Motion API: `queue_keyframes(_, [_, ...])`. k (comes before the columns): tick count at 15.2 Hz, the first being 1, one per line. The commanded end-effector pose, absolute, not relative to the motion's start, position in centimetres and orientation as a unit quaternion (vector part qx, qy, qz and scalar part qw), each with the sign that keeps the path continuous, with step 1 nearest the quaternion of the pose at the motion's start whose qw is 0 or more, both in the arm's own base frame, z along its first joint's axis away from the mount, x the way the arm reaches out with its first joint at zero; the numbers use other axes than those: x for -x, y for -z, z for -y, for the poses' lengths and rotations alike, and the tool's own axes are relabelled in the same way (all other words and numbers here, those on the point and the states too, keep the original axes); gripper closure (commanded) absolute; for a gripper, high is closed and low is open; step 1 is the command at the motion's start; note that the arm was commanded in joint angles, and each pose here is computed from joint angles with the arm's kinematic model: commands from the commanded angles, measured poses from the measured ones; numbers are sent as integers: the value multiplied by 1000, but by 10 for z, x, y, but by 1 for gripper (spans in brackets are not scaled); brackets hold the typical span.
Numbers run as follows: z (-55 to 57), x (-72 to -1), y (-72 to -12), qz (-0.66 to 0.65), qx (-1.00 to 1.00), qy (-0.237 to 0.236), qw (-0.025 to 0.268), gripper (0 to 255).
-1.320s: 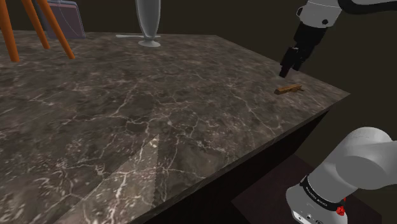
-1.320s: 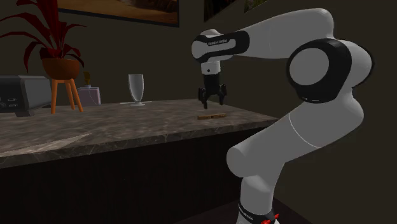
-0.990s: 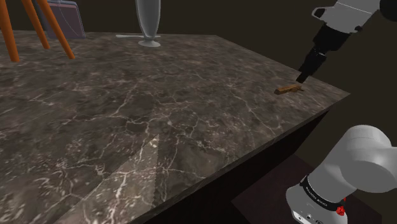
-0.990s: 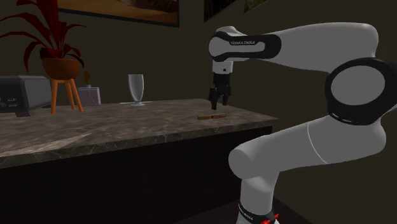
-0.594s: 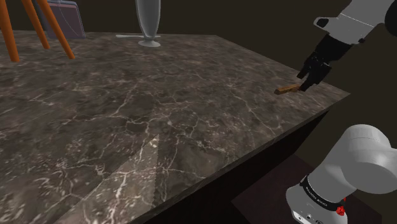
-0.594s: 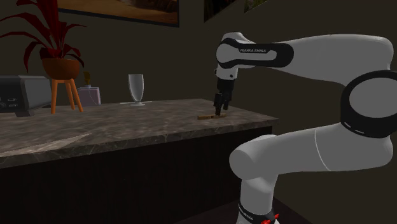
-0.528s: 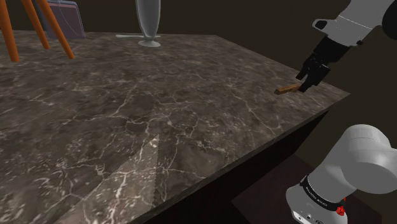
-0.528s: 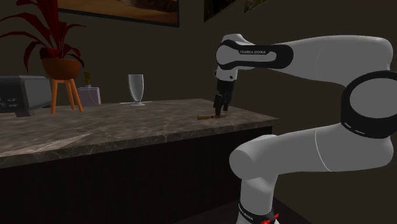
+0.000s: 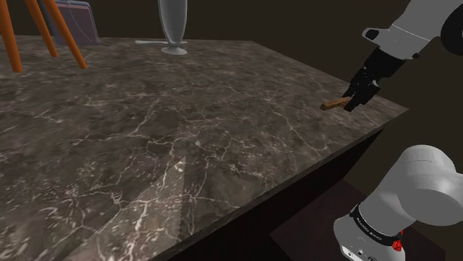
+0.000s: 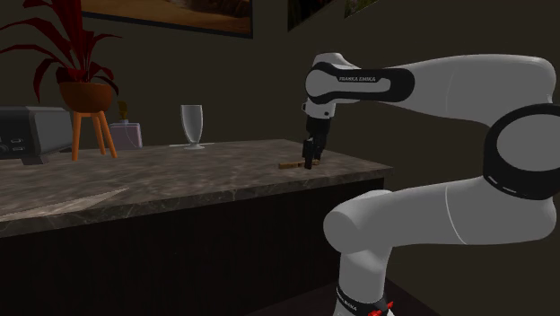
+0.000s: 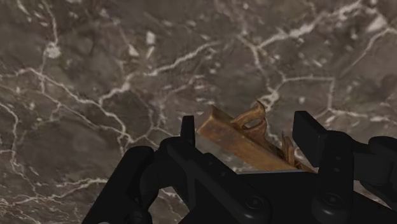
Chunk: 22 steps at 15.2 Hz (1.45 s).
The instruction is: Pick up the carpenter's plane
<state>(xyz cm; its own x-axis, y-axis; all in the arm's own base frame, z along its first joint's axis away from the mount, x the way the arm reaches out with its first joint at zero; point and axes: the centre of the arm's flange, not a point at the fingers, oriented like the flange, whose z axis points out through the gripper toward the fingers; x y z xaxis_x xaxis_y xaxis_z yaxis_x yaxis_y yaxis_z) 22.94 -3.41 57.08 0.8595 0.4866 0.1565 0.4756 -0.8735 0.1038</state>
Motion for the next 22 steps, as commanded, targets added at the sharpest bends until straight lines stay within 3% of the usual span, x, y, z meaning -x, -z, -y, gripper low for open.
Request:
queue_keyframes(1, [34, -229, -570, -250, -964, -88, 31, 255])
queue_keyframes(22, [34, -229, -650, -250, -964, -88, 31, 255])
